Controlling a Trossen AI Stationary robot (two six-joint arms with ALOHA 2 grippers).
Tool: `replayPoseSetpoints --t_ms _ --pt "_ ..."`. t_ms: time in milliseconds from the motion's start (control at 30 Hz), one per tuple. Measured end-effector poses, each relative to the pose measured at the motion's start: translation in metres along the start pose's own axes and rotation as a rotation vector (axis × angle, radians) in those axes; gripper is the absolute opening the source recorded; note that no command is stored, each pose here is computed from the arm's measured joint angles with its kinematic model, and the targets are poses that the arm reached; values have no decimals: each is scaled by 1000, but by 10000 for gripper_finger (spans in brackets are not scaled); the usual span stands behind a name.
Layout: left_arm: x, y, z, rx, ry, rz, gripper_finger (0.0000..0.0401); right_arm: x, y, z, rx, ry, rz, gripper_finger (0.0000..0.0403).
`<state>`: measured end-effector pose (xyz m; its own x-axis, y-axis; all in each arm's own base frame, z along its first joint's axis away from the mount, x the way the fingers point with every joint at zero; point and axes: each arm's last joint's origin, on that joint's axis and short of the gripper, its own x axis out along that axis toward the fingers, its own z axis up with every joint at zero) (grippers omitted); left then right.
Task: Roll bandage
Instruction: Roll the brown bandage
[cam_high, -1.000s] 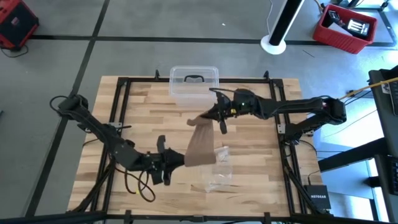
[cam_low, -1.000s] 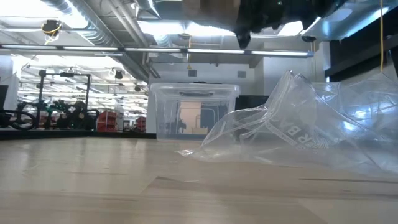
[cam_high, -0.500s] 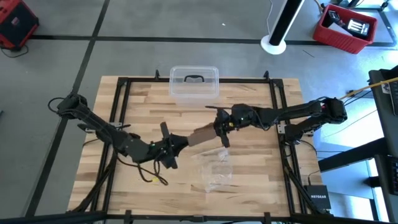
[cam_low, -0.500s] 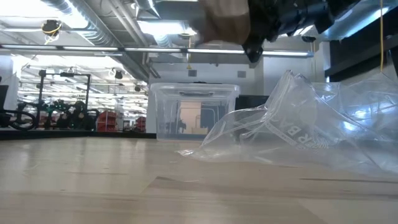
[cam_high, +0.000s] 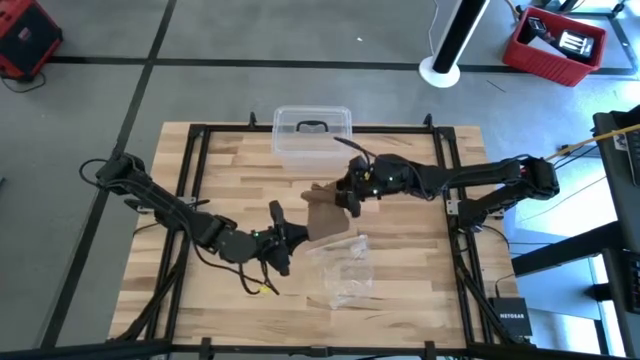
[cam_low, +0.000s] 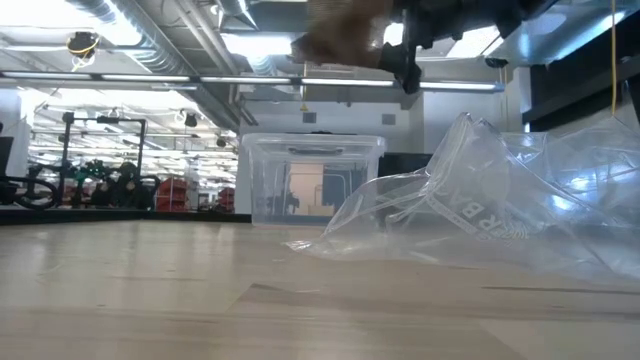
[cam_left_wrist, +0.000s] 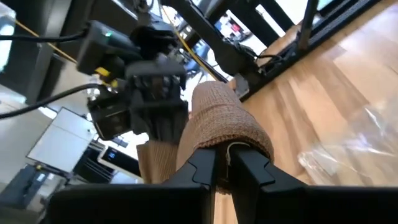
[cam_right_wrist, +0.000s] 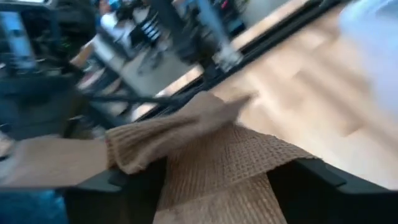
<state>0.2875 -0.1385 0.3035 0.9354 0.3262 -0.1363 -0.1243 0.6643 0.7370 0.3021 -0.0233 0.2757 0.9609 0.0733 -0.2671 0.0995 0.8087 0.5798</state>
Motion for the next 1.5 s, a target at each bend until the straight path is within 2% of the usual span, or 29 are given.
replayPoseSetpoints --t_ms 167,267,333,467,567,633,700,800,900,1000,1100,1167,1300,1500 --pt "-1 -5 -6 -31 44 -41 19 -4 -7 1 76 208 109 273" --pt "-2 -10 -10 -70 72 -78 19 -5 -10 3 141 224 122 273" --pt "-3 -11 -12 -109 85 -101 19 -4 -9 6 146 174 87 273" --pt "-3 -14 -12 -183 79 -140 19 1 -10 2 97 77 -79 273" --pt "-5 -15 -11 -216 70 -163 19 4 -15 -5 35 142 -86 273" --pt "-6 -17 -13 -233 90 -180 19 4 -15 -9 76 217 -48 273" --pt "-7 -21 -18 -246 134 -197 19 4 -12 -8 177 235 15 273" --pt "-3 -29 -24 -262 183 -212 19 3 -2 8 316 86 84 273" --pt "2 -36 -27 -255 203 -229 19 2 4 18 344 -1 159 273" --pt "5 -39 -30 -258 220 -231 19 2 7 18 358 38 226 273" --pt "5 -38 -31 -287 236 -226 19 1 10 15 358 135 306 273" --pt "5 -37 -31 -290 236 -225 19 1 8 11 385 218 320 273" --pt "5 -37 -32 -286 236 -225 19 0 2 -1 433 351 267 273" --pt "4 -37 -39 -293 300 -230 19 -3 -14 -17 433 481 103 273"
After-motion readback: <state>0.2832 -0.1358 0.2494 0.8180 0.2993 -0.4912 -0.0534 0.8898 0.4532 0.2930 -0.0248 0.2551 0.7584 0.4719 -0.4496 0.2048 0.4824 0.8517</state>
